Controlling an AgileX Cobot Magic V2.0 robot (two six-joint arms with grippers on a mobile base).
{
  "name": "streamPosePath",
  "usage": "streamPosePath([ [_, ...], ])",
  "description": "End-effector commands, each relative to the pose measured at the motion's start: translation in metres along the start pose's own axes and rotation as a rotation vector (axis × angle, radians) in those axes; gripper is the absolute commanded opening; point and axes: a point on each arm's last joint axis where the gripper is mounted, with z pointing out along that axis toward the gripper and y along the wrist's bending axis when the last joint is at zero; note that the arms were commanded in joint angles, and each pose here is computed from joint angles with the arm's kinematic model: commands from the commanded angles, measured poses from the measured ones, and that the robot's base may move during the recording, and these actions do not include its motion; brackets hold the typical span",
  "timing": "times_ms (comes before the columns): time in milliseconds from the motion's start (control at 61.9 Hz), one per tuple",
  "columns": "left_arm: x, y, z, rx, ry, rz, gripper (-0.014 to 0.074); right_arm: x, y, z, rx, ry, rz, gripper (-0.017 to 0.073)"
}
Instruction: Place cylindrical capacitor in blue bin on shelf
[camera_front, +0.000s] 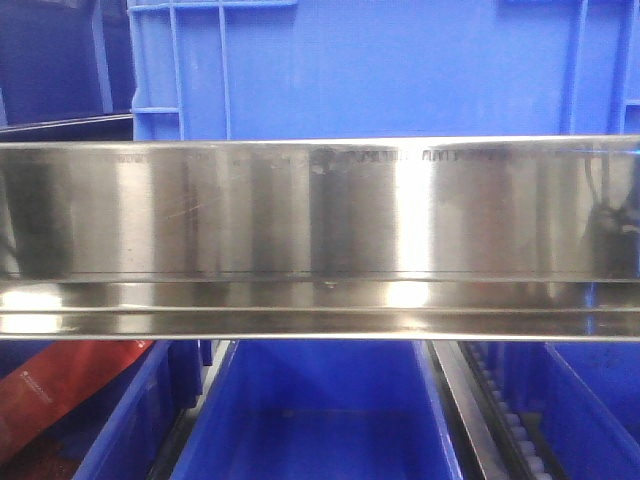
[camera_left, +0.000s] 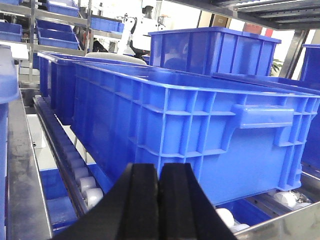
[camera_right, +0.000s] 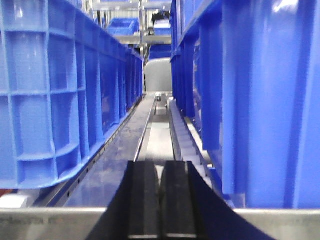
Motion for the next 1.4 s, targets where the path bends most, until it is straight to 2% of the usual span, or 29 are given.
streamPosePath([
  [0,-0.002,-0.001,-0.001,0.006,-0.02,-0.006,-0.0111,-0.002,0.0,0.0,0.004,-0.026,0.002,-0.0166],
  [242,-0.002,-0.001,-0.001,0.006,-0.02,-0.006,-0.0111,0.005,0.0,0.0,0.002,0.051,0.003,-0.0166],
  [840,-0.002,-0.001,-0.001,0.006,-0.02,-0.003,-0.0111,0.005,0.0,0.0,0.002,0.049,0.003,-0.0166],
  [920,-0.006,0.001,-0.001,-0.005,-0.079,0.002,-0.0111,0.005,0.0,0.0,0.002,0.049,0.003,-0.0166],
  [969,-0.004,0.003,-0.001,-0.024,-0.096,0.033,-0.0111,0.005,0.0,0.0,0.002,0.049,0.003,-0.0166],
  [1066,0.006,0.011,-0.004,-0.102,-0.134,0.179,-0.0111,0.005,0.0,0.0,0.002,0.049,0.003,-0.0166],
  [1098,0.014,0.015,-0.006,-0.144,-0.124,0.205,-0.0111,0.005,0.0,0.0,0.002,0.049,0.003,-0.0166],
  [1292,0.052,0.034,-0.023,-0.35,-0.071,0.213,-0.0111,0.005,0.0,0.0,0.002,0.049,0.003,-0.0166],
  [1389,0.064,0.037,-0.031,-0.41,-0.041,0.164,-0.0111,0.005,0.0,0.0,0.002,0.049,0.003,-0.0166],
])
